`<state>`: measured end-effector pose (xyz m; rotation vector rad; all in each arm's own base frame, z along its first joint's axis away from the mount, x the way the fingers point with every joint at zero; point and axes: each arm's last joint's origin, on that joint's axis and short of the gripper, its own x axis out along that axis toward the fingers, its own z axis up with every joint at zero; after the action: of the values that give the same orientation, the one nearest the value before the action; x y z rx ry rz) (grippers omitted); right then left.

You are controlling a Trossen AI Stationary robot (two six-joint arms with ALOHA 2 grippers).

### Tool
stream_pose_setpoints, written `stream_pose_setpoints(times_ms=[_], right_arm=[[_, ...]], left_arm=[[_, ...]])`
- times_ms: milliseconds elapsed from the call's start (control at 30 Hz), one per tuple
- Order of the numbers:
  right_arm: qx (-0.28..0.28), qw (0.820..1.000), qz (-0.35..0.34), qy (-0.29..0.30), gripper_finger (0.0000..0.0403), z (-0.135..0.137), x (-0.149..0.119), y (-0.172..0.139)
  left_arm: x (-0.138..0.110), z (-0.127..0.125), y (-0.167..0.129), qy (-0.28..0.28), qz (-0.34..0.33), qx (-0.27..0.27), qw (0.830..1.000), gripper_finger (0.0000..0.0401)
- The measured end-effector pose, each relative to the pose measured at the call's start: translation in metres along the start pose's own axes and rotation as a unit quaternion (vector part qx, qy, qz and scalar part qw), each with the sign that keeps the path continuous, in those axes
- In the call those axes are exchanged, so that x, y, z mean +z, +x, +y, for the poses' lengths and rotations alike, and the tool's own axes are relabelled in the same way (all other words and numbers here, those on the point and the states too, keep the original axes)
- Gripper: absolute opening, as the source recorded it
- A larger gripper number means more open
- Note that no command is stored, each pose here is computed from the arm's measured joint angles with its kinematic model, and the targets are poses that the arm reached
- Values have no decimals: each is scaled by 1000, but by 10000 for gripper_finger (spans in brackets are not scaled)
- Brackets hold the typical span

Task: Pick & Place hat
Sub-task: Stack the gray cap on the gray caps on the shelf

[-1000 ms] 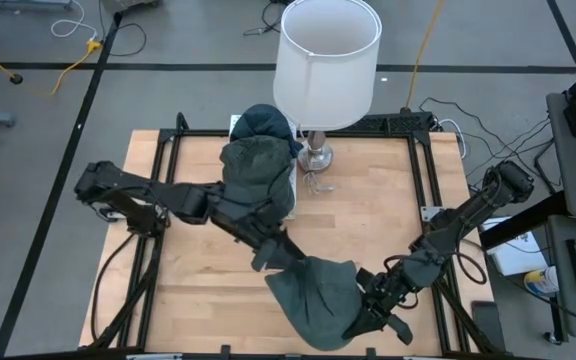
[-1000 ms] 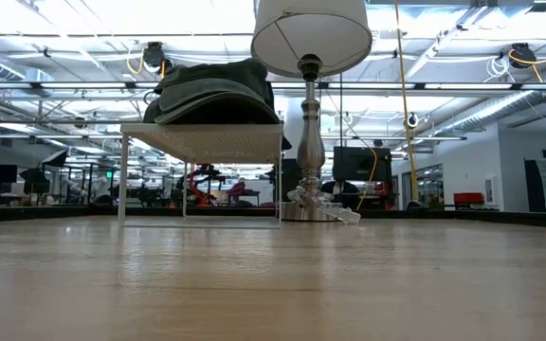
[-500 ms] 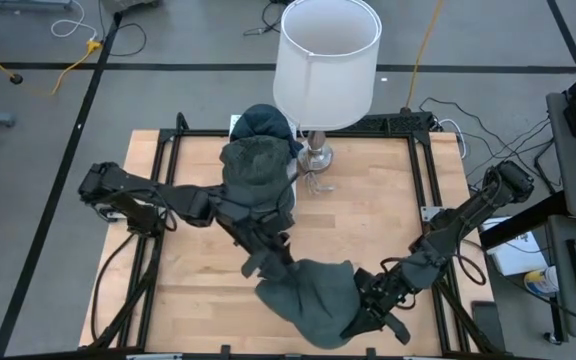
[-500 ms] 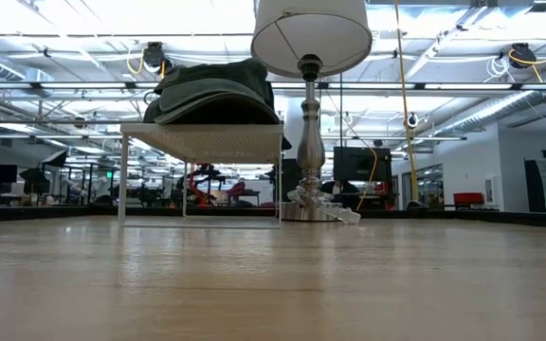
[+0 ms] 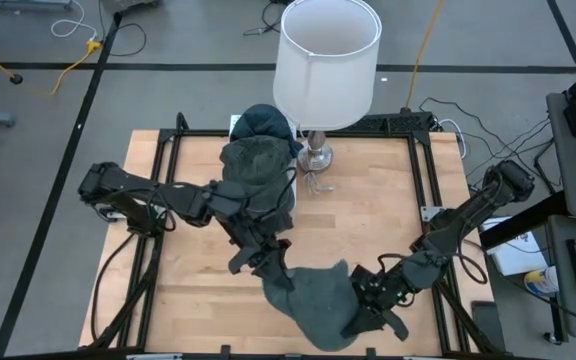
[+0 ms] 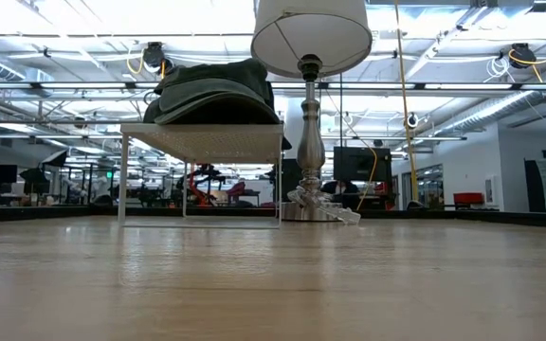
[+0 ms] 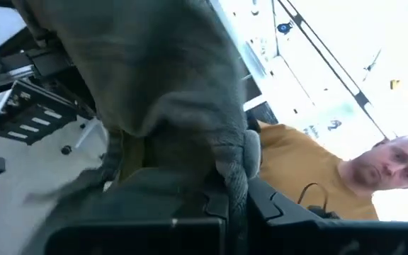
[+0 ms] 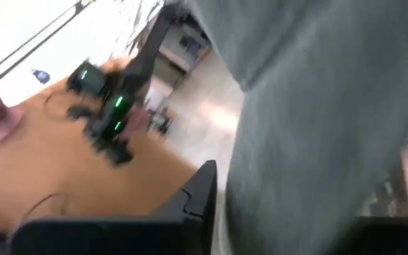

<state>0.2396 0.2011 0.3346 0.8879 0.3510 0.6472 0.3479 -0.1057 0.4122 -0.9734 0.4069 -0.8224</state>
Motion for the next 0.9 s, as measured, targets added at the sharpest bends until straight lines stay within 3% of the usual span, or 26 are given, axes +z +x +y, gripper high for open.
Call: stream_pose_setpoints(times_ms=[233, 433, 633, 767, 900], right_arm=[[10, 995, 82, 49, 95, 16, -21, -12], [-9, 994, 106, 35, 94, 22, -24, -25], [-110, 988, 60, -93, 83, 17, -17, -44], [-194, 962, 19, -190, 77, 15, -9, -62], [-236, 940, -15, -247, 75, 19, -1, -78]], left_arm=[[-5, -12, -21, 58, 16, 51, 997, 3], [-16, -7, -48, 5, 65, 155, 986, 2], [-28, -6, -69, -14, 89, 248, 964, 1], [-33, -2, -77, -16, 98, 301, 948, 1], [-37, 4, -81, -18, 101, 351, 931, 1]])
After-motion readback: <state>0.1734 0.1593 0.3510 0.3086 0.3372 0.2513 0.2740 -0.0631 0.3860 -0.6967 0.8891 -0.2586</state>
